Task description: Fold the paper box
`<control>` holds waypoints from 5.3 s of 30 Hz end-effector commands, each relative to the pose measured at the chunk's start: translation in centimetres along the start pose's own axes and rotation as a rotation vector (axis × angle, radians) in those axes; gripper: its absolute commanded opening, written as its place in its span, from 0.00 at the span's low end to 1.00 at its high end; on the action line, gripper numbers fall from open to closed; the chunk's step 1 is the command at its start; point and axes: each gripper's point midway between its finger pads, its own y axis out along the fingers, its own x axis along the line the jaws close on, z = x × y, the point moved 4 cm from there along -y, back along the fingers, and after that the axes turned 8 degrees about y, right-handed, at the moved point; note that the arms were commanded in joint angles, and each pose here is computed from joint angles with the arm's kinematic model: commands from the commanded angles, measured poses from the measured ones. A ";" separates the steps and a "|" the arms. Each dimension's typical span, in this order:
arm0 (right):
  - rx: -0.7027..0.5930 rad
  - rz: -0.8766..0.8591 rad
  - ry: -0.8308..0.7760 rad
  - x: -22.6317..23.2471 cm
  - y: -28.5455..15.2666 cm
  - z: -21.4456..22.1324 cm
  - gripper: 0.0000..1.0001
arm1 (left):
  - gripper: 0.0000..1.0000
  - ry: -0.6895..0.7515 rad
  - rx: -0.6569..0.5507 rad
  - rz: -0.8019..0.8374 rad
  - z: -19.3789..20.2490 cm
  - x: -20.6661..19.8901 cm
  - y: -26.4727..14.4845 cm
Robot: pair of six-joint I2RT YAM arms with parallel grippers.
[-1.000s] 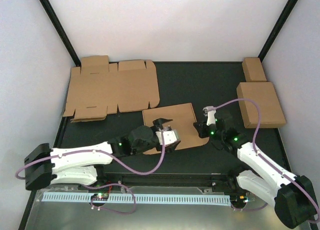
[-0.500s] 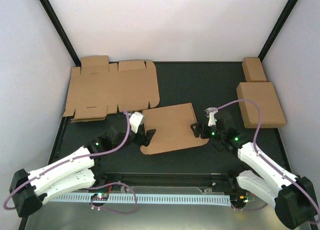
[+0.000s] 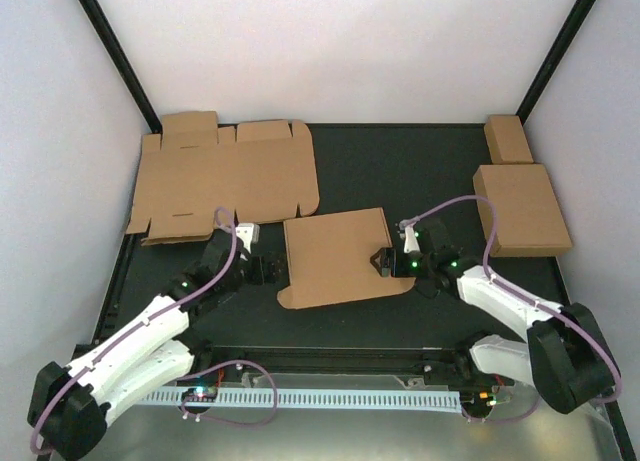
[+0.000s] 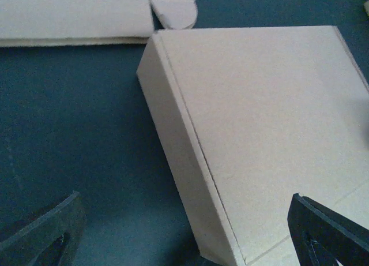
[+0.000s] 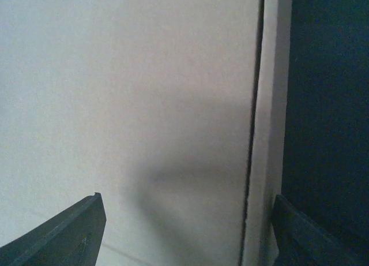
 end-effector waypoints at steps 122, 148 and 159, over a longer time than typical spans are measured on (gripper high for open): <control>-0.024 -0.056 -0.106 2.3 1.7 -7.1 0.88 | 0.93 -0.034 0.156 0.474 -0.1 -4.6 -0.2; 0.185 -0.152 -0.142 2.1 5.4 -4.5 0.79 | 0.97 -0.062 0.159 0.509 -0.6 -5.4 -1.6; 0.149 -0.218 -0.139 4.3 6.3 -6.5 0.81 | 0.99 -0.062 0.120 0.328 -3.2 -2.6 0.3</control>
